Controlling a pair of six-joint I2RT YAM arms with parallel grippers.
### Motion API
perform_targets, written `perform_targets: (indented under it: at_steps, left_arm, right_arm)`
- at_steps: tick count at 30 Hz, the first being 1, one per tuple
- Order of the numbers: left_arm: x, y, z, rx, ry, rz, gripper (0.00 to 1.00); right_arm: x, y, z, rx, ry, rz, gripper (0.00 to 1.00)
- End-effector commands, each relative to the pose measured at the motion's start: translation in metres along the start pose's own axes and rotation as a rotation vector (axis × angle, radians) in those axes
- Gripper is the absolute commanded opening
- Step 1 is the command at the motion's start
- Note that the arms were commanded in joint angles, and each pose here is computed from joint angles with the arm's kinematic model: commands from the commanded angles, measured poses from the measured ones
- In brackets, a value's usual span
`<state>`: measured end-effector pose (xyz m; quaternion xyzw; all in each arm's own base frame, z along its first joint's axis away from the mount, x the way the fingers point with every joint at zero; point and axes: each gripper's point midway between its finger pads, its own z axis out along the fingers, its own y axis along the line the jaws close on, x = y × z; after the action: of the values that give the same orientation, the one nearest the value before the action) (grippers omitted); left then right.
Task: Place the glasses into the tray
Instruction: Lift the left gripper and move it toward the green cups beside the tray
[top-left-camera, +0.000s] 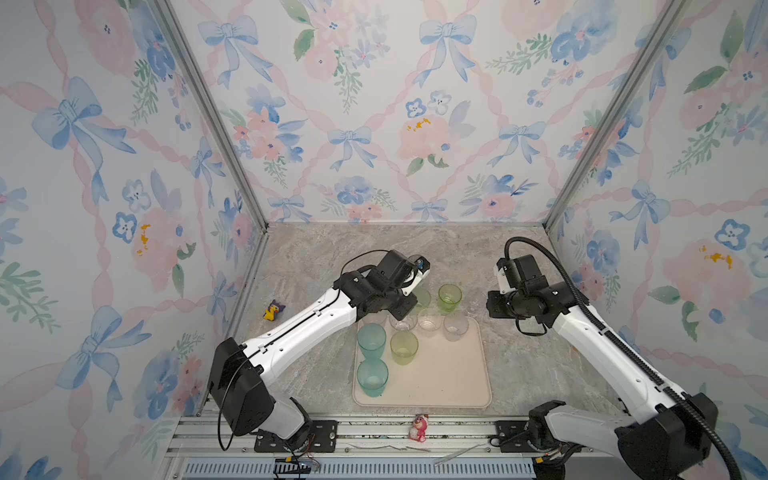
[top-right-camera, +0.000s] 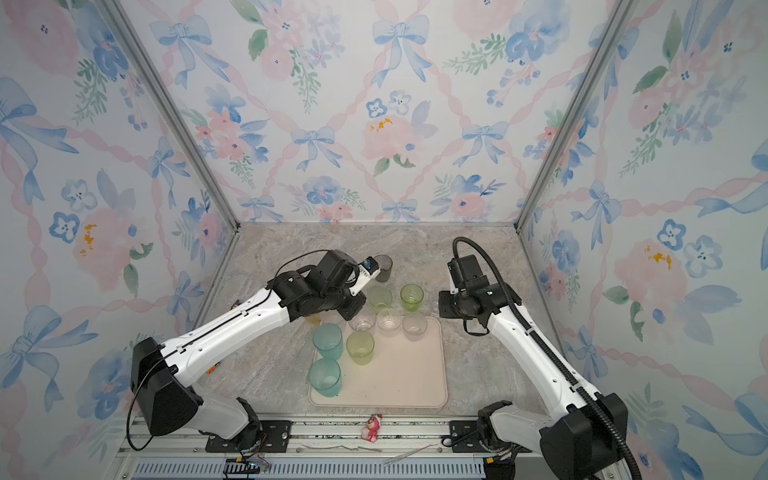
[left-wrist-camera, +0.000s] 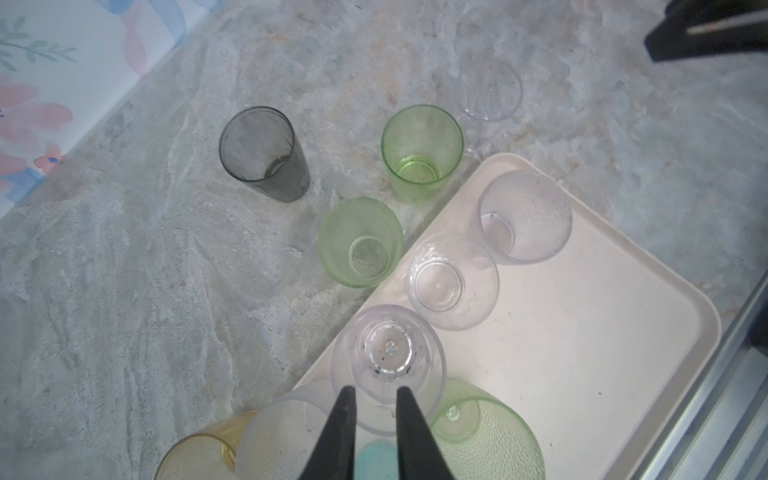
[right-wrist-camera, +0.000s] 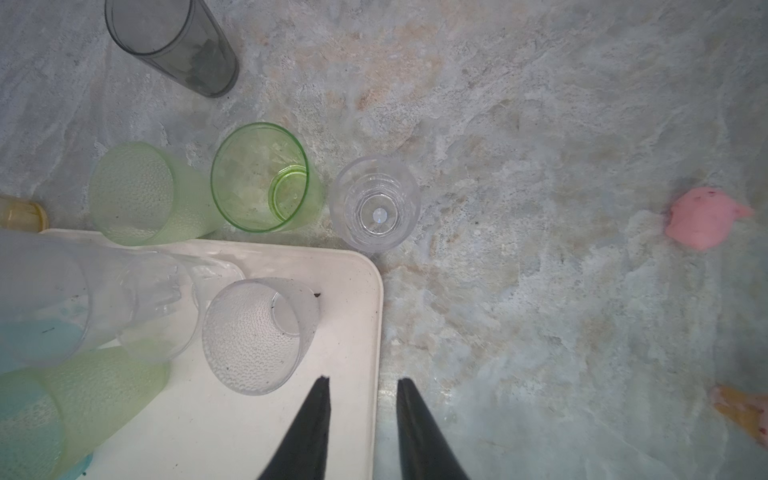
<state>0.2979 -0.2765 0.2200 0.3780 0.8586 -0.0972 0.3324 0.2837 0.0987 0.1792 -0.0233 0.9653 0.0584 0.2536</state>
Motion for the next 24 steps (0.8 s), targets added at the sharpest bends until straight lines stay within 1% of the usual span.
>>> perform_targets:
  at_steps: [1,6,12,16,24]
  left_arm:
    - [-0.021,0.023,0.001,-0.017,-0.068,-0.079,0.23]
    - [-0.032,0.055,0.012,-0.042,-0.073,-0.143,0.24]
    - [-0.037,0.07,0.033,-0.034,-0.047,-0.153,0.27]
    - [-0.029,0.075,0.053,-0.017,-0.006,-0.168,0.28]
    - [-0.006,0.072,0.086,0.003,0.087,-0.175,0.26]
  right_arm:
    - [-0.003,0.005,0.004,-0.009,0.002,-0.016,0.32]
    - [-0.007,0.008,0.005,-0.016,0.006,-0.023,0.33]
    - [-0.007,0.007,0.004,-0.008,0.006,-0.025,0.34]
    - [-0.008,0.006,0.005,-0.005,0.005,-0.024,0.35]
    - [-0.01,0.008,0.008,-0.01,0.012,-0.022,0.35]
